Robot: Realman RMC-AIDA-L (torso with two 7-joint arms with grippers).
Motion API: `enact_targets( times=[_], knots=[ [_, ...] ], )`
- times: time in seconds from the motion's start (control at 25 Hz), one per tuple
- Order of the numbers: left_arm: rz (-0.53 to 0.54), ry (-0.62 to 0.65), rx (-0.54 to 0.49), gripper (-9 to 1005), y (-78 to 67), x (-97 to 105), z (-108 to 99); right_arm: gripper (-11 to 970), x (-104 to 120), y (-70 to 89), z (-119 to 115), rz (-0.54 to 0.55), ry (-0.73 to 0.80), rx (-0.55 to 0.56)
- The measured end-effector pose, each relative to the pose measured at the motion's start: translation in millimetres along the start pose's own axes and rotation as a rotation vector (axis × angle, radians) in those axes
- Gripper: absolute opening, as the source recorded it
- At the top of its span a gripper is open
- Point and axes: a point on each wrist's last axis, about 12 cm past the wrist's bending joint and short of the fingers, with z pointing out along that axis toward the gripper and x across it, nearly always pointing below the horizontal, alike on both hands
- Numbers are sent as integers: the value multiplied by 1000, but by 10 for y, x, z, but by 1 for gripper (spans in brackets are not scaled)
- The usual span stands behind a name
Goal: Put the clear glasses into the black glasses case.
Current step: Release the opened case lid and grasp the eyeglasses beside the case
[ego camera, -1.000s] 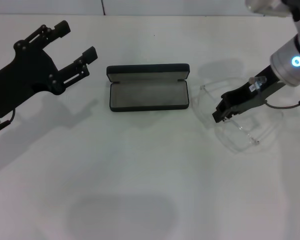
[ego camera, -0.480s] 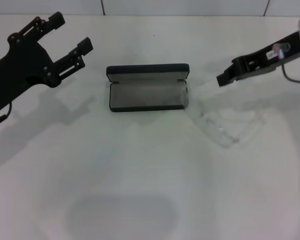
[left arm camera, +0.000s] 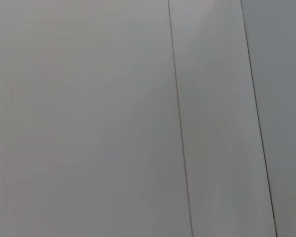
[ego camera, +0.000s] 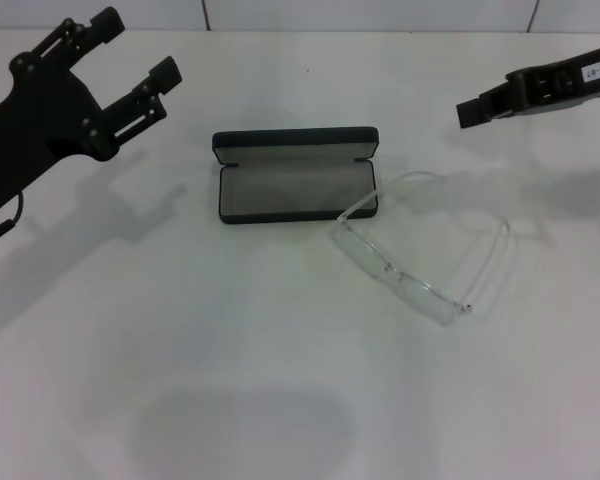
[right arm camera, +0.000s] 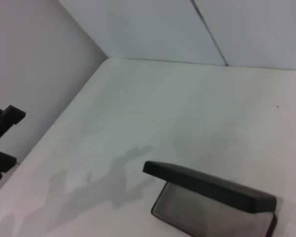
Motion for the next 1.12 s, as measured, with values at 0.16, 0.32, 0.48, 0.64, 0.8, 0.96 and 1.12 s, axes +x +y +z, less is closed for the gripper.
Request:
enact_targets(
  times=[0.16,0.32,0.48,0.64,0.8,0.96,1.12],
  knots=[
    [-3,0,1,759,-2,5,3,34,-90,37,56,-24,87,-23],
    [-3,0,1,759,-2,4,2,54,-130,85,150,-73,166,-61],
    [-3,0,-2,759,0,5,-4,74,-120,76,145,-132,144,-179],
    [-7,-6,-22,759,0,9,-51,94,-194,3,8,-134,55,-184],
    [-11,-2,-30,758,-6,20,-85,213,-205,49,85,-150,77,-183],
    [-14,-3,-28,758,-10,22,-80,372,-175,114,327,-163,192,-138],
    [-15,-4,-29,758,-8,21,-79,514,-221,234,564,-187,335,-26]
  ],
)
